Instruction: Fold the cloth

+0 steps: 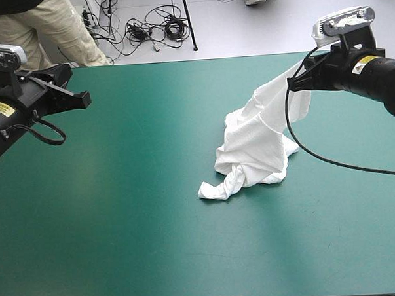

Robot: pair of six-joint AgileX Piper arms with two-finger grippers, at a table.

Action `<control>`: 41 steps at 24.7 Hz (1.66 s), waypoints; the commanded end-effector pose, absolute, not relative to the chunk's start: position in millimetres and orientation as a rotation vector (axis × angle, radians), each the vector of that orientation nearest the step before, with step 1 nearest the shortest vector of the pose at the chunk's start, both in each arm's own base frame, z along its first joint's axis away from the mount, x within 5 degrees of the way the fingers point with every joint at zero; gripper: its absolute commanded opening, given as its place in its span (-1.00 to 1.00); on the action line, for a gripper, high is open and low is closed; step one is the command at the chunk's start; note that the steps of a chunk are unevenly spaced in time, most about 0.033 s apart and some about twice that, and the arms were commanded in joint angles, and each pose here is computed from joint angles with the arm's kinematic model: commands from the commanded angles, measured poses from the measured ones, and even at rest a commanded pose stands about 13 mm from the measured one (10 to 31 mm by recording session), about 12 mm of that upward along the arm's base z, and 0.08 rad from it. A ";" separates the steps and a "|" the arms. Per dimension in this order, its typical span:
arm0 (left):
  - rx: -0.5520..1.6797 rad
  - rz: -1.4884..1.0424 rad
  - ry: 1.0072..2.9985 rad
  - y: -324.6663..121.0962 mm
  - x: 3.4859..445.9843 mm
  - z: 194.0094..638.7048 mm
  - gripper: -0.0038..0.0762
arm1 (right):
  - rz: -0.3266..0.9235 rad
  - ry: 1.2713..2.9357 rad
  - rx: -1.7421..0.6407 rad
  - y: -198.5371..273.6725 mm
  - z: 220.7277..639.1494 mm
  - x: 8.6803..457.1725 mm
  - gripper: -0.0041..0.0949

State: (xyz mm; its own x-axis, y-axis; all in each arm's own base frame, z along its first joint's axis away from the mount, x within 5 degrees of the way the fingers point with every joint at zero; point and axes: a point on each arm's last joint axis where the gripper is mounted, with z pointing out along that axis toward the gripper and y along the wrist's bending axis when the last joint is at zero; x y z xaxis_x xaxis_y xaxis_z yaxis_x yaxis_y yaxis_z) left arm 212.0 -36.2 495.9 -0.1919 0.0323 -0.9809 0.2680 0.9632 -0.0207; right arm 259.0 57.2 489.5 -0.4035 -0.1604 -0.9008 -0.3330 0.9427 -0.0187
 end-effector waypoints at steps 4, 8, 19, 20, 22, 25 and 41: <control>0.193 -0.234 1.635 -35.8 202.9 516.6 -0.93 | 0.191 1.843 -0.331 54.2 516.3 244.7 -0.94; 0.197 -0.239 1.650 -36.3 202.7 515.3 -0.93 | 0.191 1.843 -0.331 54.2 516.3 244.7 -0.94; 0.477 -0.272 1.927 -59.0 223.3 475.9 -0.37 | 0.192 1.852 -0.333 54.3 515.5 244.4 -0.94; 0.518 -0.301 1.962 -68.0 228.8 468.7 -0.18 | 0.194 1.855 -0.332 54.3 515.3 244.3 -0.94; 0.596 -0.335 2.004 -85.5 237.6 456.9 -0.11 | 0.200 1.892 -0.301 53.1 512.3 244.5 -0.94; 0.727 -0.331 2.072 -111.2 248.7 436.6 -0.11 | 0.180 1.968 -0.276 50.8 500.4 246.5 -0.94; 1.362 -0.253 2.522 -238.2 278.9 276.4 -0.11 | 0.185 1.952 -0.271 51.4 499.8 248.9 -0.94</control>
State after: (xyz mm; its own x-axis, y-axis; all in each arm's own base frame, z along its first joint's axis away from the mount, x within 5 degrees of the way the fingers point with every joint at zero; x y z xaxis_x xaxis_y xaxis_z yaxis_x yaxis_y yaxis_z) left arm 279.2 -233.4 261.5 -0.5366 0.8043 -0.2553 0.8362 0.5475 -0.0326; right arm 258.6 53.8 477.5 -0.4920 -0.1326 -0.8604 -0.2835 0.9589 0.0143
